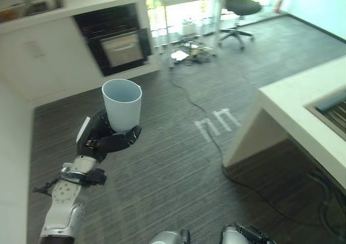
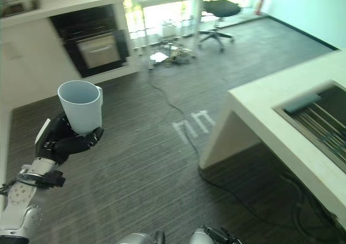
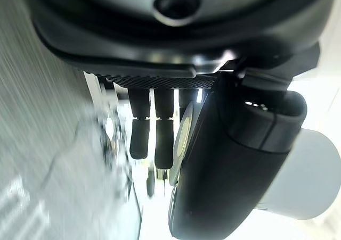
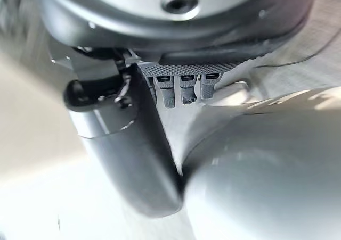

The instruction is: Place the dishes in the dishwasher.

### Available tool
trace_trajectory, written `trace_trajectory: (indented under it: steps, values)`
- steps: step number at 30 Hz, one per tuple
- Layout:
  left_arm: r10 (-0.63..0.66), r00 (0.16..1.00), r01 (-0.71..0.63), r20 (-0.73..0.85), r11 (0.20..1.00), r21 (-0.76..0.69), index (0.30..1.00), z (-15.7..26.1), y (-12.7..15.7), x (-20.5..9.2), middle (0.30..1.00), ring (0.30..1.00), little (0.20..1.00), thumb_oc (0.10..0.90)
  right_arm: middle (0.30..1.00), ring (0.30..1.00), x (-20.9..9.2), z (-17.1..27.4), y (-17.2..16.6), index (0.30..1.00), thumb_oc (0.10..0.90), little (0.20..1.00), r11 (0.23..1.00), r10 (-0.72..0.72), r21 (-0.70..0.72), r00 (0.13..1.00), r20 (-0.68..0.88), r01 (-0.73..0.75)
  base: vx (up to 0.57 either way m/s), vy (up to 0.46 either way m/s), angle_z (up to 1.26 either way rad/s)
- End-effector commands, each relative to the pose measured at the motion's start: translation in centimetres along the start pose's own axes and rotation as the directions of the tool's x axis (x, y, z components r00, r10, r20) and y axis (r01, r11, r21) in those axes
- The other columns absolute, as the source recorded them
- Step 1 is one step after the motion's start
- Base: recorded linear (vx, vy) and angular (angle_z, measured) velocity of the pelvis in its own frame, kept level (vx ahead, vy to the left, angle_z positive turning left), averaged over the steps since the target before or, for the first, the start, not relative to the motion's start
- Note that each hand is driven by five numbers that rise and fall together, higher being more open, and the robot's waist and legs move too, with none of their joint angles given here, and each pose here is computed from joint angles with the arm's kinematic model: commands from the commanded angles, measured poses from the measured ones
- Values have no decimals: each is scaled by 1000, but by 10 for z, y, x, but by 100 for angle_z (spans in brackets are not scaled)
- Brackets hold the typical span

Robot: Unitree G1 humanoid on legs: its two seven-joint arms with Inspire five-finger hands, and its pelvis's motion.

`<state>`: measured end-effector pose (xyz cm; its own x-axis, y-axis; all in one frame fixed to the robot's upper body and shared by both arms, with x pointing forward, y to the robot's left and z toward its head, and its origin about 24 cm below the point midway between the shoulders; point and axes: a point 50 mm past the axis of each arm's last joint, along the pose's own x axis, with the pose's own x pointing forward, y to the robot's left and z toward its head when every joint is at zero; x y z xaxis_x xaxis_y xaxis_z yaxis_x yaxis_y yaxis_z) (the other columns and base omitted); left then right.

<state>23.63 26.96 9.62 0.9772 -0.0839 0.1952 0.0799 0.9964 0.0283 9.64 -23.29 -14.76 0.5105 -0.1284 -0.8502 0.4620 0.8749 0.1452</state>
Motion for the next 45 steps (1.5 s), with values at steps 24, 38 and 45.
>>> trace_trajectory:
  steps: [24, 38, 45]
  values:
    - [-48, 949, 2, 313, 989, 146, 300, 43, -12, 9, 300, 300, 300, 400, 900, 900, 3, 14, -17, 900, 800, 900, 995, 67, -68, 996, -50, -71, 9, -6, 75]
    - [-227, 904, 185, 363, 972, 146, 300, 53, -37, 15, 300, 300, 300, 400, 900, 900, -4, 2, -40, 900, 800, 900, 999, 32, -28, 998, -59, -34, 36, -11, -14]
    - [-234, 905, 212, 355, 972, 99, 300, 51, -41, 25, 300, 300, 300, 400, 900, 900, -8, -13, -45, 900, 800, 900, 1000, -2, 16, 994, -107, 3, 27, 18, -21]
